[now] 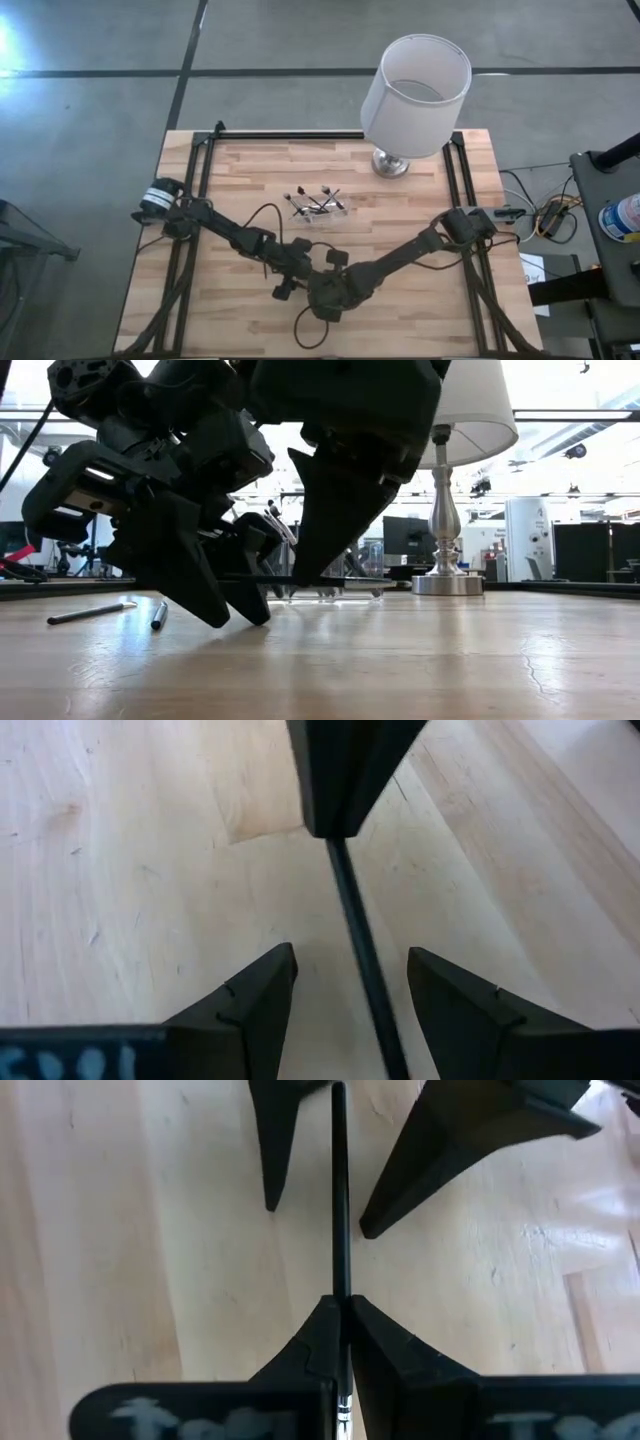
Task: Put items in baskets/containers
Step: Put the eyeshadow brush into the transparent organizer
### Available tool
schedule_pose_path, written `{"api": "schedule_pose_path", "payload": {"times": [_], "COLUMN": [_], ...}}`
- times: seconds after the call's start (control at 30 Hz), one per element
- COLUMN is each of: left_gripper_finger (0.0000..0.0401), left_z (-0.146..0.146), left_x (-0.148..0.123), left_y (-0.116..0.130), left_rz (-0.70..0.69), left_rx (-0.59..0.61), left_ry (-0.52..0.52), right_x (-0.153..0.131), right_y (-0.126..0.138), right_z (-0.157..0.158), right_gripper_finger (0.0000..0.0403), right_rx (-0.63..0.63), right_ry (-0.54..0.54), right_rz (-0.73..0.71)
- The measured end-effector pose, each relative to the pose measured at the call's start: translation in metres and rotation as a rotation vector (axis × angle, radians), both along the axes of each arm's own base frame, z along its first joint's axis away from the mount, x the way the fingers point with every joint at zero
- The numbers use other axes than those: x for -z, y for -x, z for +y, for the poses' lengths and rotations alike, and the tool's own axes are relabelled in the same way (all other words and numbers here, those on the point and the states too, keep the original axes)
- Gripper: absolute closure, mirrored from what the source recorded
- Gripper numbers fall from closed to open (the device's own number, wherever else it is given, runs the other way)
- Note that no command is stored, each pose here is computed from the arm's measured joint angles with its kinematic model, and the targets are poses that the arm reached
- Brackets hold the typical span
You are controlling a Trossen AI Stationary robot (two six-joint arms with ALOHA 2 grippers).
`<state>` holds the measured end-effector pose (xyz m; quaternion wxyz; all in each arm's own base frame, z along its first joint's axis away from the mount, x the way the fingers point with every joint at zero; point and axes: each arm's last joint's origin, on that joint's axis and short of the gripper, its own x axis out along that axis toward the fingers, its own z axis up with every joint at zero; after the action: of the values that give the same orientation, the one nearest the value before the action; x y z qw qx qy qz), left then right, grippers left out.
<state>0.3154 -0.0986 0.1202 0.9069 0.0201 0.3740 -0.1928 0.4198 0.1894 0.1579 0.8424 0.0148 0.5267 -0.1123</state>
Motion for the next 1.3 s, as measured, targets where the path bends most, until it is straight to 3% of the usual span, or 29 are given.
{"api": "schedule_pose_path", "payload": {"times": [0.17, 0.53, 0.77, 0.97, 1.13, 1.3], "left_gripper_finger": [0.0231, 0.0390, 0.0397, 0.0398, 0.0399, 0.0399], "left_z": [0.001, 0.001, -0.001, 0.007, 0.024, 0.050], "left_x": [-0.002, -0.010, -0.024, -0.039, -0.068, -0.108], "left_y": [0.000, -0.007, -0.018, -0.018, -0.008, 0.014], "left_rz": [-0.005, 0.001, -0.027, -0.066, -0.138, -0.284], "left_rx": [-0.018, -0.026, -0.020, -0.087, -0.170, -0.312], "left_ry": [-0.013, -0.080, -0.116, -0.120, -0.057, 0.084], "right_x": [0.000, -0.010, -0.037, -0.098, -0.165, -0.176], "right_y": [0.000, -0.002, 0.006, 0.054, 0.117, 0.151], "right_z": [0.000, -0.008, -0.013, -0.019, -0.013, -0.002], "right_gripper_finger": [0.0392, 0.0395, 0.0392, 0.0352, 0.0307, 0.0274], "right_rx": [-0.011, 0.046, 0.102, 0.363, 0.701, 0.912], "right_ry": [-0.040, -0.077, -0.070, -0.012, -0.050, -0.075], "right_rz": [0.016, -0.001, -0.051, -0.084, -0.416, -0.742]}}
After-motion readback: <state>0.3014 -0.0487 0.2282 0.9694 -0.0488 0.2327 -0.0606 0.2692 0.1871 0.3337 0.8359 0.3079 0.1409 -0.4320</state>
